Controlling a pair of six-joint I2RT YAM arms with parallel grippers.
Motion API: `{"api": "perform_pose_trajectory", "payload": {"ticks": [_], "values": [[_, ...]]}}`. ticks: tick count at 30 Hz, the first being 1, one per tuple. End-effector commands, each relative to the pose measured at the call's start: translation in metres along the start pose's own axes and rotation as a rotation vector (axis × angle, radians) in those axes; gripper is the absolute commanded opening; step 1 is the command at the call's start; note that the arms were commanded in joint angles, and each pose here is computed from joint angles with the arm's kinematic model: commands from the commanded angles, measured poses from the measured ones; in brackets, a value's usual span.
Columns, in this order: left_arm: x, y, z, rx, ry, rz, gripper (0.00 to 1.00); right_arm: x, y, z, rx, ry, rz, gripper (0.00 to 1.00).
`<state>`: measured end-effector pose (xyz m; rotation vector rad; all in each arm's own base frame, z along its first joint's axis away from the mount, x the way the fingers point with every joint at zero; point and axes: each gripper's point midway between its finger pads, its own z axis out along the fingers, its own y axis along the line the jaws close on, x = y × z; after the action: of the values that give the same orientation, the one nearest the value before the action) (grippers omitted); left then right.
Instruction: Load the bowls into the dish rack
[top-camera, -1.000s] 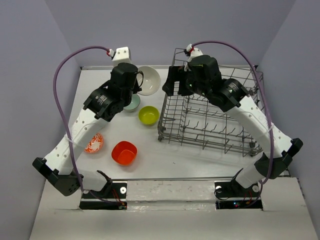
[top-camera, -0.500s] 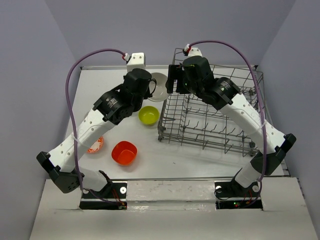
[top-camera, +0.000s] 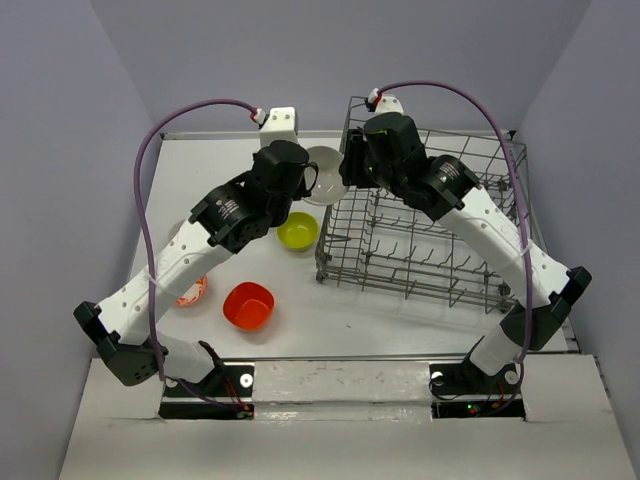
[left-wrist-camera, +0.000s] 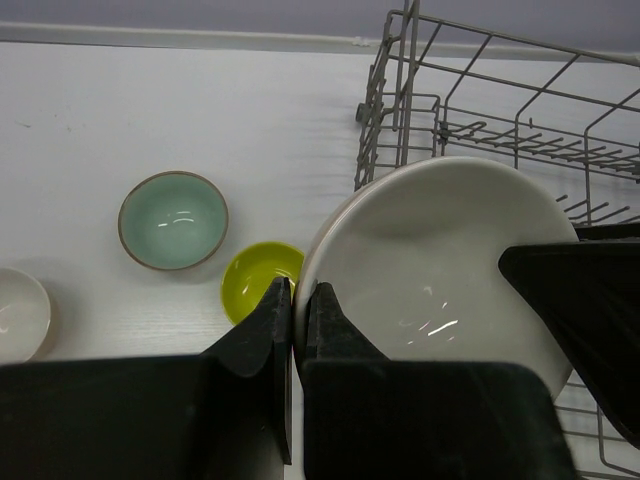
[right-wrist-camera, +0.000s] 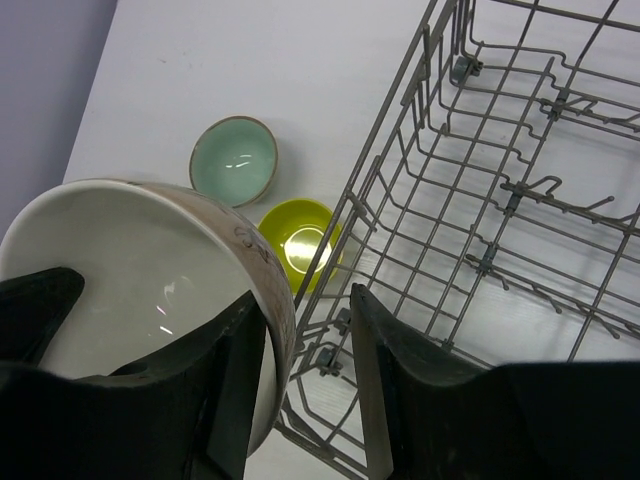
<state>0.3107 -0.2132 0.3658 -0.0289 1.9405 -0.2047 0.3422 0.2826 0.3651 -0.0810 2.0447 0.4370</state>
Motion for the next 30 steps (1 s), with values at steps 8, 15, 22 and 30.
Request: {"api": "perform_pose_trajectory", "payload": {"ticks": [8,15,22,30], "values": [[-0.046,-0.013,-0.015,0.061,-0.154,-0.129,0.00,0.002,0.003,0.010,0.012,-0.007,0.013,0.37],[-0.043,-0.013,-0.011,0.054,-0.159,-0.121,0.00,0.007,0.001,0.010,0.021,0.012,0.011,0.05],[-0.040,-0.023,-0.003,0.077,-0.162,-0.113,0.39,0.003,-0.023,-0.009,0.103,-0.020,0.018,0.01],[-0.046,-0.027,-0.007,0.112,-0.173,-0.084,0.74,-0.015,-0.065,-0.056,0.250,-0.094,0.021,0.01]]}}
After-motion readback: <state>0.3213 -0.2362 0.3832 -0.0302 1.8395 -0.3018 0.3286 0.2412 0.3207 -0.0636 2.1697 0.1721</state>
